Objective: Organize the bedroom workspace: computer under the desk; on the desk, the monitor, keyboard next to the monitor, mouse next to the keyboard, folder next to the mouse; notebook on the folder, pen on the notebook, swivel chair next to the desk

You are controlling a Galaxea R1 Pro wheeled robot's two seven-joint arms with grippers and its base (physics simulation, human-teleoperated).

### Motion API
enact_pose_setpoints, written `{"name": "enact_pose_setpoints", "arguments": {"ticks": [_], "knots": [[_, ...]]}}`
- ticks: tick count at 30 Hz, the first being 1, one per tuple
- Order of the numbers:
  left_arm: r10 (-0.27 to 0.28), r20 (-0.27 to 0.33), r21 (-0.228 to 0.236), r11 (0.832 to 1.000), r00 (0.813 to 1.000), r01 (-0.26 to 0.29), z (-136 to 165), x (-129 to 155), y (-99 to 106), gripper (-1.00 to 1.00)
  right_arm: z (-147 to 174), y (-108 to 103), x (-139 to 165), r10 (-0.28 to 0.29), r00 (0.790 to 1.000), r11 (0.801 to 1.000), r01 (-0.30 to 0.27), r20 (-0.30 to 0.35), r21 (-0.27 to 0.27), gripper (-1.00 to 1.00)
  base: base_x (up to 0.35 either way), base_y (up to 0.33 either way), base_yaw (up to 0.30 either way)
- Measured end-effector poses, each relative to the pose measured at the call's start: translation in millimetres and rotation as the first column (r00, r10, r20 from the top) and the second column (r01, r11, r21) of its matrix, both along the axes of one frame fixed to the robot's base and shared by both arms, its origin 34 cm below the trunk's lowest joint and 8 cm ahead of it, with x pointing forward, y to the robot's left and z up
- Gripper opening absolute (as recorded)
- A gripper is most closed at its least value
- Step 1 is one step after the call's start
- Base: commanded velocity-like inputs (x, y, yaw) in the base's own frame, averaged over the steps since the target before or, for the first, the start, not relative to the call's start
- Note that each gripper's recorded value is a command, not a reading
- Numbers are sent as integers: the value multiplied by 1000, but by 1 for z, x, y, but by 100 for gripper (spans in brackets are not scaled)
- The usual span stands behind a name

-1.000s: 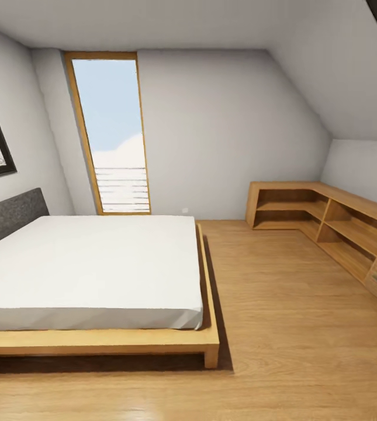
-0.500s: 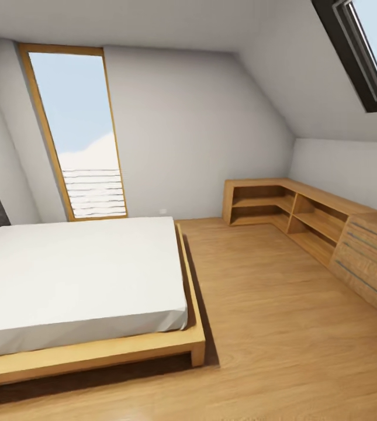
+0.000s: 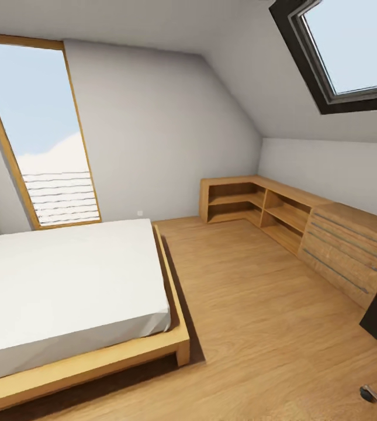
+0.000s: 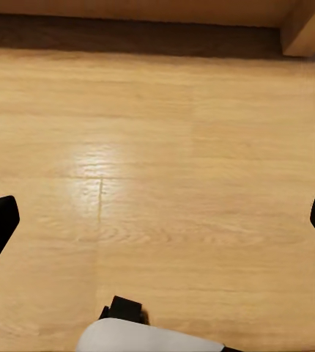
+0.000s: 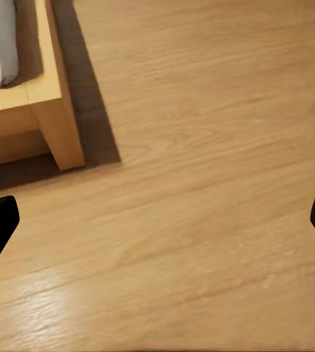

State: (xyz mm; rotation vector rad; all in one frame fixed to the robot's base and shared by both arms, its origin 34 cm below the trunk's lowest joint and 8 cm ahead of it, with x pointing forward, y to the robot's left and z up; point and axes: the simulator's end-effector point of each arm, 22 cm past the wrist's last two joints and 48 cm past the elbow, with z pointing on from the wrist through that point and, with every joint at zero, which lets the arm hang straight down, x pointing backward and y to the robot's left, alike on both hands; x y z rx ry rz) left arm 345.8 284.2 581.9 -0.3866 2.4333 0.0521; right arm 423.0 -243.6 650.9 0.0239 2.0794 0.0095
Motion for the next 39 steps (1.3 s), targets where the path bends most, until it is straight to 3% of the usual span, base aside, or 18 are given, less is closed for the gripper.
{"name": "enact_pose_setpoints", "arguments": {"ticks": [39], "knots": [[0, 0, 0, 1000, 1000, 0, 0, 0, 0, 100, 0, 0, 0, 3, 1000, 1000, -3, -2, -1, 100, 0, 0, -300]]}}
